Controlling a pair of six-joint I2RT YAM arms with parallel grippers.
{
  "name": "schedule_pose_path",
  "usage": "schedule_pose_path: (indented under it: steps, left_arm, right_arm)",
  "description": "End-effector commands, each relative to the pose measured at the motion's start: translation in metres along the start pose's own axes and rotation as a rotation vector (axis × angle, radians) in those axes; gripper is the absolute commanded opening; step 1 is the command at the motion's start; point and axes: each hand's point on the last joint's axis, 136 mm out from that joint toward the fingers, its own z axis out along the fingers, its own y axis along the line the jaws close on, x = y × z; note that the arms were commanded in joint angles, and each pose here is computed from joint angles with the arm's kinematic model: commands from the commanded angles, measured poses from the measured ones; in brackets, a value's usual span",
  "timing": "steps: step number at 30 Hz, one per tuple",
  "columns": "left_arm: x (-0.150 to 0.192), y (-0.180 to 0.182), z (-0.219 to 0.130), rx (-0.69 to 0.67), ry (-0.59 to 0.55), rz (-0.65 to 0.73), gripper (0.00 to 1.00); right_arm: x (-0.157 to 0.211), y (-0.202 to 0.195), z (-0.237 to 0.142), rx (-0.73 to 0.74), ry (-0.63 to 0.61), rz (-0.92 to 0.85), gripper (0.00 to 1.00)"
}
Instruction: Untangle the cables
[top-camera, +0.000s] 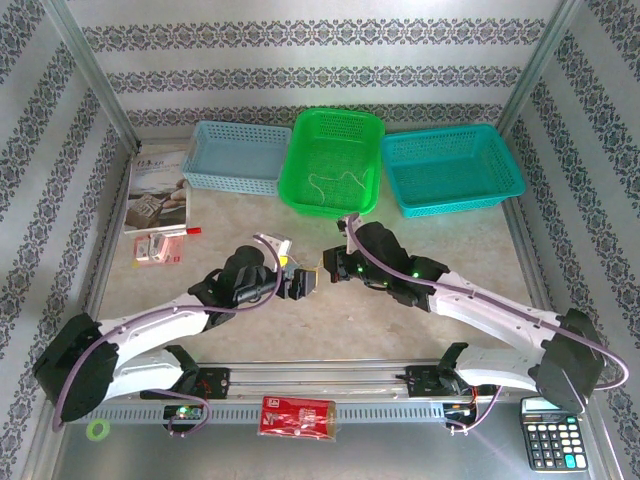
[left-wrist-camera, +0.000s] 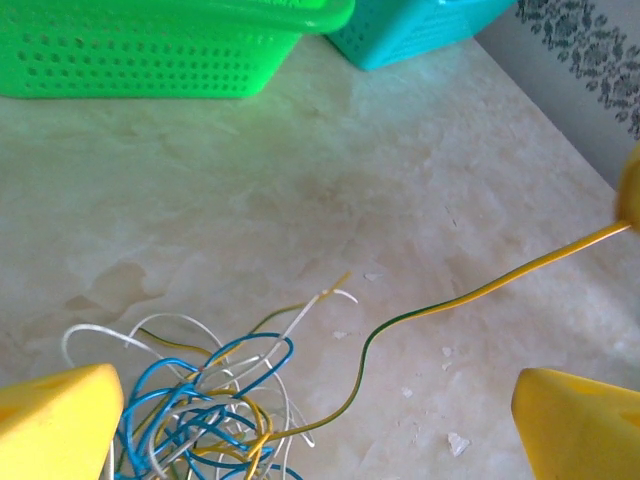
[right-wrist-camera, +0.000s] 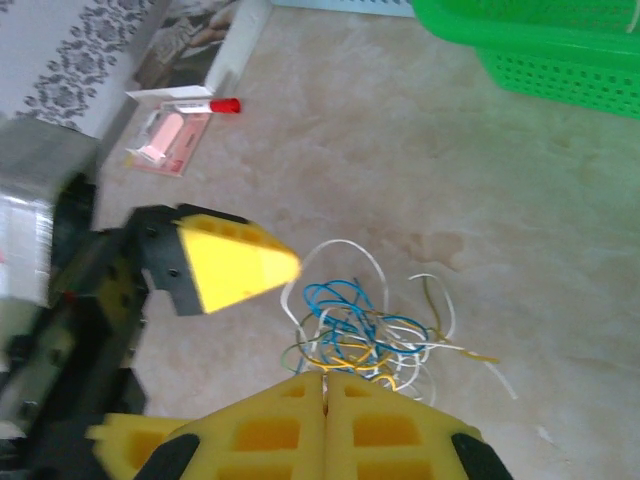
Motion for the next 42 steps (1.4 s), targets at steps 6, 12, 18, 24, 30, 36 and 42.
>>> schedule_pose_path:
  steps: [6,12,18,24,30,36,42]
  left_arm:
    - [-0.015,-0.019,0.016,0.073,-0.055,0.07,0.93]
    - [-0.002,-0.007,0.028,0.037,-0.03,0.075,0.68]
    - [0.018,0.003,0.033,0.024,-0.011,0.054,0.45]
    - [0.031,0.007,0.033,0.026,0.008,0.033,0.36]
    - [0.036,0.01,0.031,0.021,0.01,0.021,0.36]
    - [0.032,0.009,0.023,0.023,-0.016,0.012,0.41]
    - [0.012,-0.001,0.006,0.047,-0.076,0.002,0.58]
  right_arm:
    - [-0.04,0.042,-0.021,-0.173,-0.098,0.078,0.0]
    - [-0.06,0.062,-0.036,-0.243,-0.134,0.093,0.0]
    - [-0.096,0.072,-0.065,-0.296,-0.224,0.109,0.0]
    - [-0.131,0.088,-0.091,-0.356,-0.294,0.104,0.0]
    - [-0.155,0.104,-0.109,-0.397,-0.343,0.077,0.0]
    - [-0.17,0.113,-0.121,-0.407,-0.381,0.048,0.0]
    - [-0.182,0.103,-0.127,-0.371,-0.412,0.043,0.0]
